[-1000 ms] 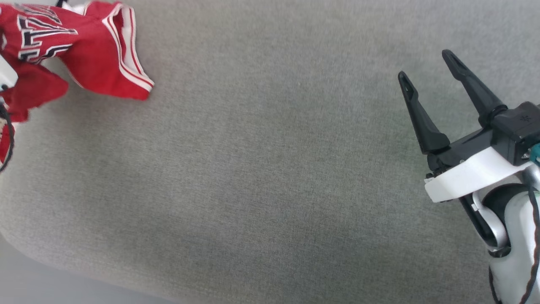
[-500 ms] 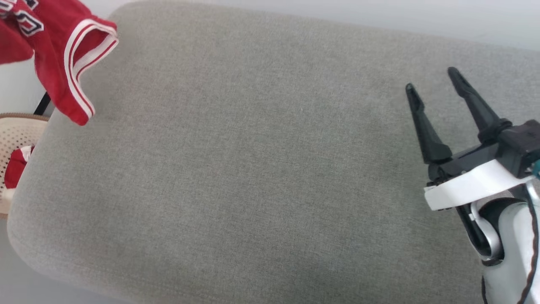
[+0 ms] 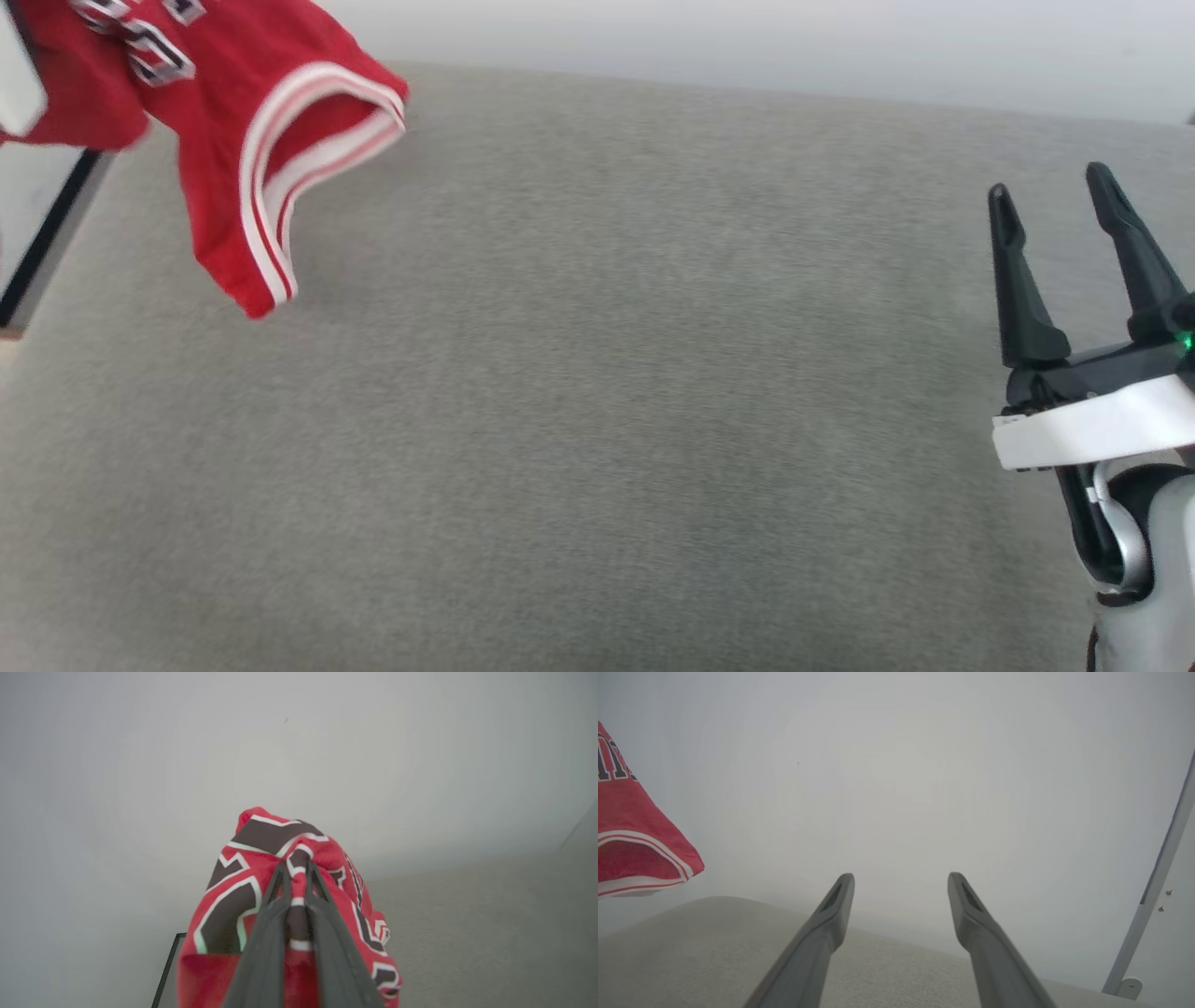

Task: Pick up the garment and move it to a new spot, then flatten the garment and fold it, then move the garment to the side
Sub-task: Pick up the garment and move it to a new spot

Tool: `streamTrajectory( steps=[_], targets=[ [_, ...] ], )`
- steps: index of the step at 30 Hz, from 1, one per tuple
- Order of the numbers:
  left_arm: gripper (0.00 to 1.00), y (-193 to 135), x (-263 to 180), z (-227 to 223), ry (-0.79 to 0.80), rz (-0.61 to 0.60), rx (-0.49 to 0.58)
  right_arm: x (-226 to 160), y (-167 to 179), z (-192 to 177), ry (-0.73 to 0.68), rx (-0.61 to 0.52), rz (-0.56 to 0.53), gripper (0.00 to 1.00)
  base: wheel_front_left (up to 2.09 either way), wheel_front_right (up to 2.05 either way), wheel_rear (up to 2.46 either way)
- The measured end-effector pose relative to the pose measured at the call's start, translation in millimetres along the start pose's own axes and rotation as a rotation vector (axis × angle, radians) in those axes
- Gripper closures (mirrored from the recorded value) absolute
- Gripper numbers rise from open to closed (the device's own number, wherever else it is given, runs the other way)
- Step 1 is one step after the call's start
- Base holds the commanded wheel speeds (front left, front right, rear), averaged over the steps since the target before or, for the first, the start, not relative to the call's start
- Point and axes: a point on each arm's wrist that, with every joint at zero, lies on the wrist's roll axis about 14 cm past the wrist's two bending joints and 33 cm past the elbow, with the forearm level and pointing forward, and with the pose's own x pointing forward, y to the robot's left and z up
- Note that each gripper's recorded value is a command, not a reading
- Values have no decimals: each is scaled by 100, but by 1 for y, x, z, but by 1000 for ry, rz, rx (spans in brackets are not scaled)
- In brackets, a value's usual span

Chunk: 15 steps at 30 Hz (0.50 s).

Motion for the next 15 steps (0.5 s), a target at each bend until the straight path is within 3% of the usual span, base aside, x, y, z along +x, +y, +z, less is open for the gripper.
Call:
streamTrajectory(
  steps=[15],
  targets=[
    [100, -208, 14, -11, 80, -527, 73, -79, -82, 3, 23, -38, -308, 0, 0, 0, 0]
  ],
)
